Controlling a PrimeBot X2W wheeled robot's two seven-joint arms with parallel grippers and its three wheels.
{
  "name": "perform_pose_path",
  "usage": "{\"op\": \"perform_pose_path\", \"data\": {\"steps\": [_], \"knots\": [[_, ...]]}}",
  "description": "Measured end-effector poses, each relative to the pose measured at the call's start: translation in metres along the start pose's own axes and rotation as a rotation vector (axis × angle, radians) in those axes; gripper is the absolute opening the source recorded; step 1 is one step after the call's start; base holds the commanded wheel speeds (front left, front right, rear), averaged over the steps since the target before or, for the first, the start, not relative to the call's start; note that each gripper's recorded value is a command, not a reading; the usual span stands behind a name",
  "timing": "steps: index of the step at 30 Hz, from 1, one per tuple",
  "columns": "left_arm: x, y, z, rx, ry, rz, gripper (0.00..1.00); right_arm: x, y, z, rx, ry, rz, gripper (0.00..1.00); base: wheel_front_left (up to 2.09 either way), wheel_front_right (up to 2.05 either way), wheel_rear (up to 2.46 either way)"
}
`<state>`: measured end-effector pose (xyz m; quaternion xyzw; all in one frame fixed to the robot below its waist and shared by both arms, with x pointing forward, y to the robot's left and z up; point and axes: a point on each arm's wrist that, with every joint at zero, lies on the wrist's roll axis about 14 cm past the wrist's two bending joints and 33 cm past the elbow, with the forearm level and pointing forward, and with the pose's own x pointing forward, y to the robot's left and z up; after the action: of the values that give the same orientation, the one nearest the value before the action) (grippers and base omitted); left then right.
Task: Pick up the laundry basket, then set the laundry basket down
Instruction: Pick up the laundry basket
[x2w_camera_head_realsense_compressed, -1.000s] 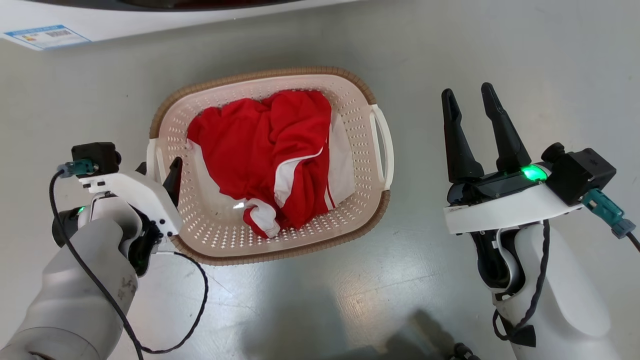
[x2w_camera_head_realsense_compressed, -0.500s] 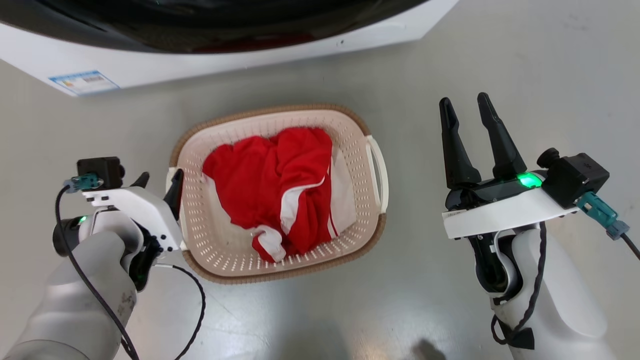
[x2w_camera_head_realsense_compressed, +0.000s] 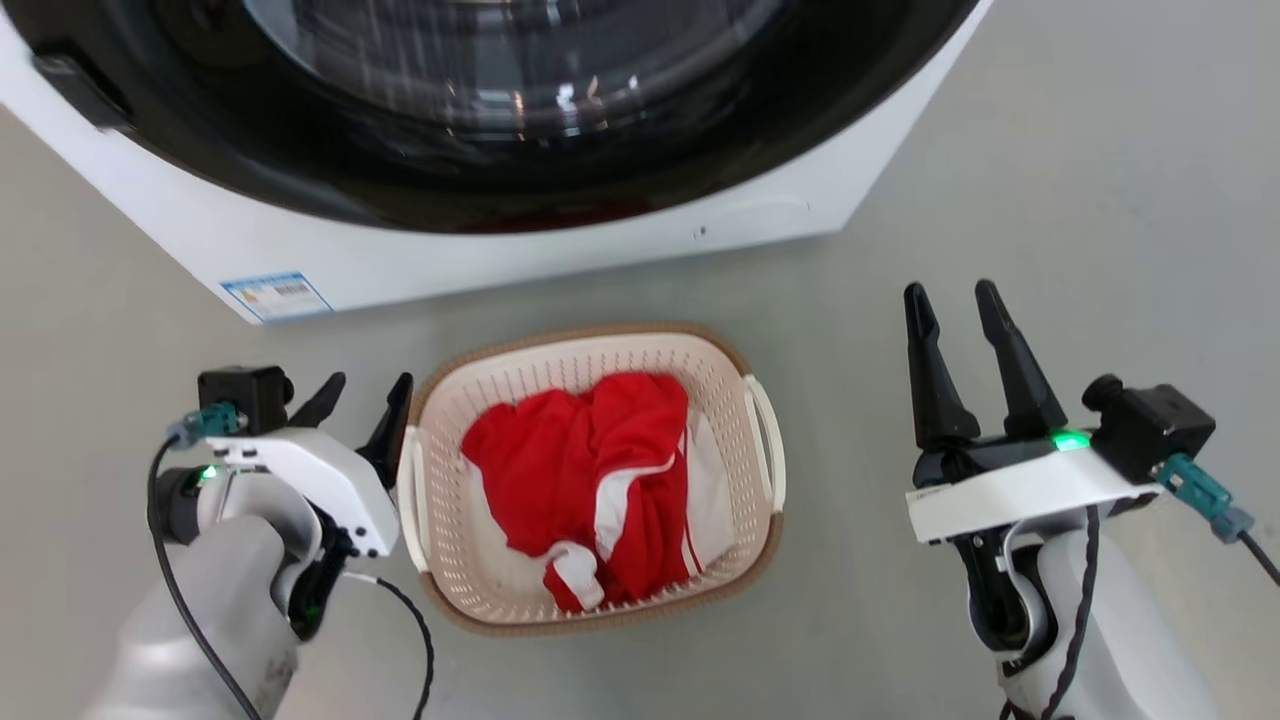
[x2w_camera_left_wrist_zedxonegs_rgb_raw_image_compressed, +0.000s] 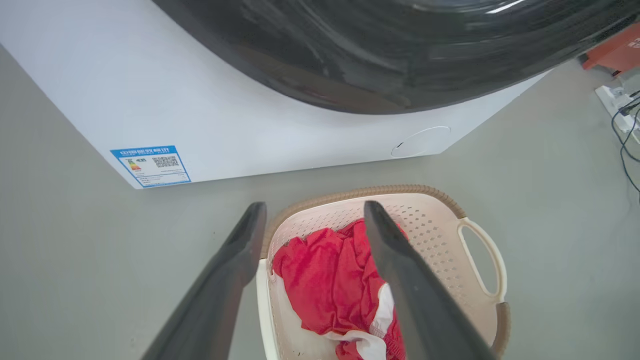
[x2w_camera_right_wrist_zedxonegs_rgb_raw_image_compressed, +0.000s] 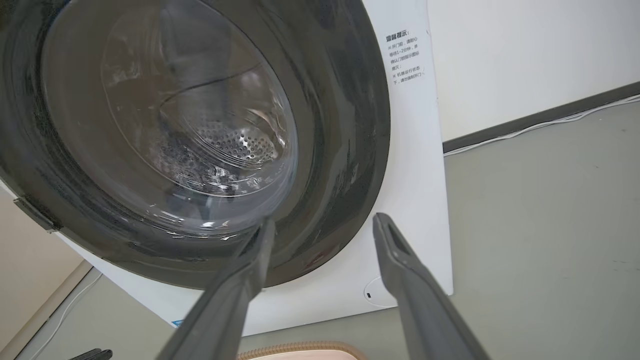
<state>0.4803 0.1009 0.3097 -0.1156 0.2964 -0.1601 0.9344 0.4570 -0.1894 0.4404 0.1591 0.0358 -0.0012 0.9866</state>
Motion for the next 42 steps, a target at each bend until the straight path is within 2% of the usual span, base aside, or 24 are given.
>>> {"op": "perform_pose_path", "data": {"steps": [11, 17, 29, 36, 42], "knots": [[-0.061, -0.022, 0.061, 0.042, -0.266, -0.008, 1.0, -0.022, 0.02, 0.036, -0.003, -0.089, 0.043, 1.0, 0.0, 0.0, 0.0], [-0.096, -0.018, 0.071, 0.029, -0.361, 0.037, 1.0, -0.033, 0.031, 0.045, -0.019, -0.111, 0.073, 1.0, 0.0, 0.0, 0.0], [-0.153, -0.014, 0.096, 0.034, -0.549, 0.117, 1.0, -0.049, 0.036, 0.05, -0.086, -0.123, 0.087, 1.0, 0.0, 0.0, 0.0], [-0.172, -0.011, 0.103, 0.036, -0.617, 0.161, 1.0, -0.058, 0.03, 0.038, -0.092, -0.088, 0.069, 1.0, 0.0, 0.0, 0.0], [-0.182, -0.012, 0.108, 0.078, -0.652, 0.18, 1.0, -0.059, 0.03, 0.038, -0.097, -0.087, 0.071, 1.0, 0.0, 0.0, 0.0]]}}
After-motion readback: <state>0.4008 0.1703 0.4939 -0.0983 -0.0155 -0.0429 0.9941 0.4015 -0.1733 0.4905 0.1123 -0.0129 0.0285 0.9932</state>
